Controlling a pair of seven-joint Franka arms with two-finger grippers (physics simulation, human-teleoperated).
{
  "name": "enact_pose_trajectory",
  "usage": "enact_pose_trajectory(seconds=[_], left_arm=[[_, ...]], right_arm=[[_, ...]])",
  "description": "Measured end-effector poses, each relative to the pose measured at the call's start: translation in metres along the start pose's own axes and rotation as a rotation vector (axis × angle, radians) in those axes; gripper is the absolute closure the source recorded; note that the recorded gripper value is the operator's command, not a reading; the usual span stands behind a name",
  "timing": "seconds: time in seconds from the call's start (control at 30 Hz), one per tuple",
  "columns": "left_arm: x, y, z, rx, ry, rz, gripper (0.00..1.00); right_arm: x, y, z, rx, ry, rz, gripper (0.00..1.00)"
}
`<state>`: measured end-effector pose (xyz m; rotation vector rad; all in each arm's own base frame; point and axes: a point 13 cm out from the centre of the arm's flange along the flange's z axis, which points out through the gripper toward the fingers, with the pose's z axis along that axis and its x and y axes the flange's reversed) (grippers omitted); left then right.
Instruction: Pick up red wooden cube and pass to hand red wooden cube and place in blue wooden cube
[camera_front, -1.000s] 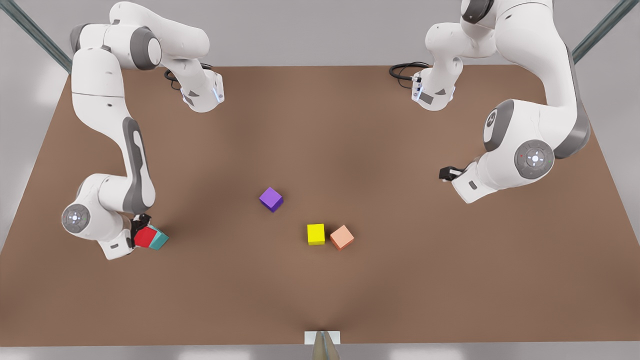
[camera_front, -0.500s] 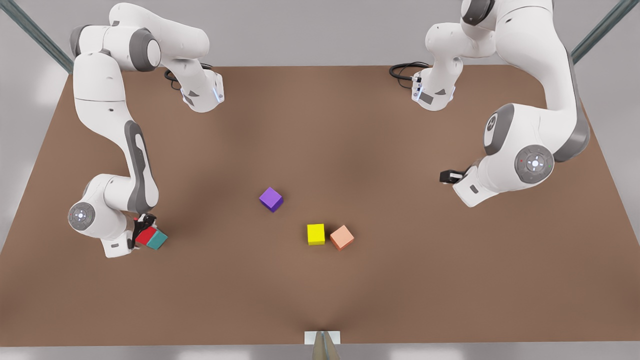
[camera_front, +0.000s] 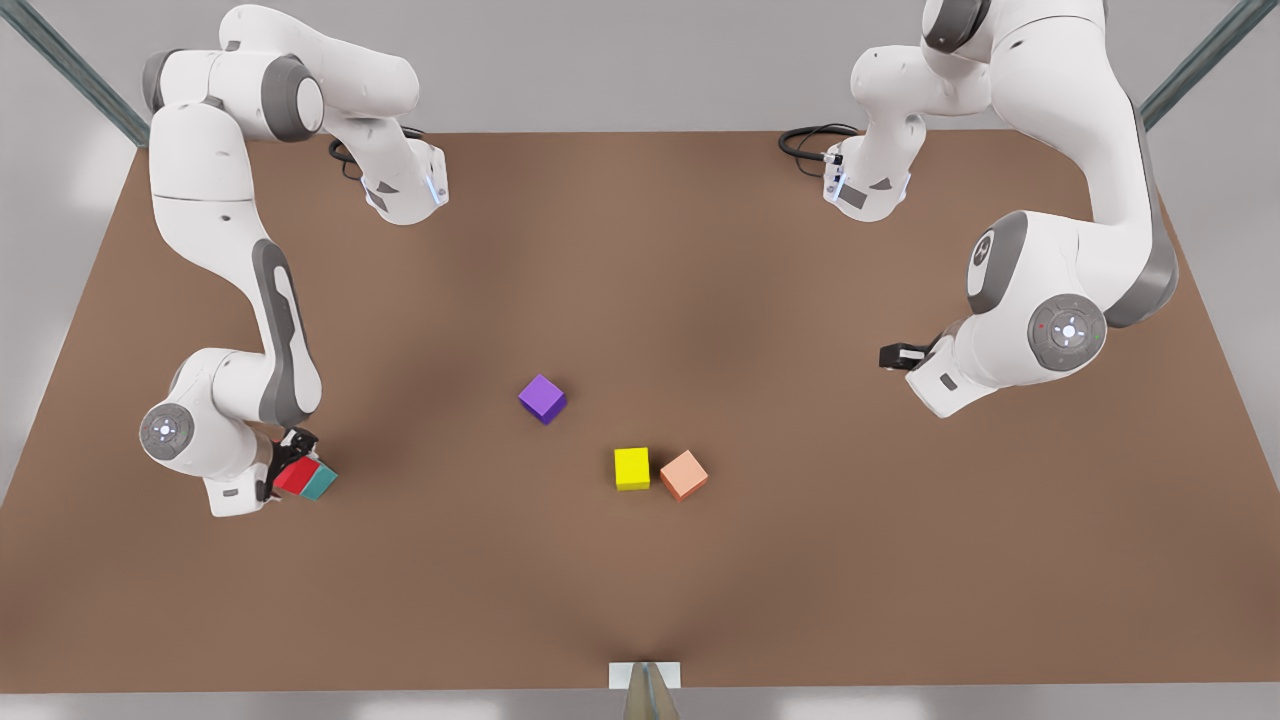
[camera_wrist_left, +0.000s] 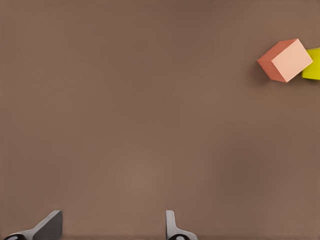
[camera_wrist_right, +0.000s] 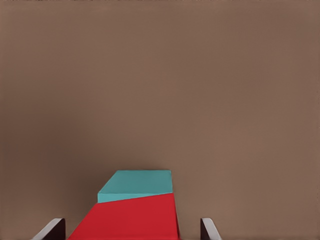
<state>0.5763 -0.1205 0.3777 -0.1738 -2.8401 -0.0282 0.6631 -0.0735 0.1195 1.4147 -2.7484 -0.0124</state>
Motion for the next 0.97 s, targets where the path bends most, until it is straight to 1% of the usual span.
enact_pose_trajectory(seconds=[0.17, 0.27, 0.33, 0.4, 0.43, 0.47, 0.5, 0.57, 0.63, 0.7, 0.77, 0.97], left_arm=[[0.000, 0.000, 0.000, 0.000, 0.000, -0.004, 0.00], [0.000, -0.001, 0.000, 0.001, 0.000, -0.006, 0.00], [0.000, 0.000, 0.000, 0.001, 0.000, -0.007, 0.00], [0.000, 0.000, 0.000, 0.001, 0.000, -0.008, 0.00], [0.000, -0.001, 0.000, 0.001, 0.000, -0.008, 0.00], [0.000, -0.001, 0.000, 0.000, 0.000, -0.008, 0.00], [0.000, -0.001, 0.000, 0.000, 0.000, -0.009, 0.00], [0.000, 0.000, 0.000, 0.000, 0.000, -0.011, 0.00], [0.000, 0.000, 0.000, 0.000, 0.000, -0.012, 0.00], [0.000, 0.000, 0.000, -0.001, 0.001, -0.011, 0.00], [0.000, -0.001, 0.001, -0.001, 0.003, -0.011, 0.00], [-0.001, -0.001, 0.004, -0.002, 0.009, -0.012, 0.00]], right_arm=[[-0.003, -0.003, -0.017, 0.013, -0.010, 0.010, 0.00], [-0.012, -0.007, -0.050, 0.035, -0.026, 0.007, 0.00], [-0.025, -0.012, -0.089, 0.055, -0.046, 0.005, 0.00], [-0.064, -0.010, -0.162, 0.088, -0.076, -0.005, 0.00], [-0.079, -0.001, -0.190, 0.086, -0.076, -0.003, 0.00], [-0.081, 0.007, -0.204, 0.066, -0.059, 0.020, 0.00], [-0.078, 0.014, -0.215, 0.047, -0.031, 0.056, 0.00], [-0.072, 0.025, -0.268, 0.058, -0.009, 0.148, 0.00], [-0.046, 0.045, -0.335, 0.076, -0.005, 0.253, 0.00], [-0.015, 0.081, -0.378, 0.058, 0.010, 0.342, 0.00], [0.006, 0.110, -0.388, 0.021, 0.043, 0.420, 0.00], [0.023, 0.142, -0.384, -0.026, 0.114, 0.602, 0.00]])
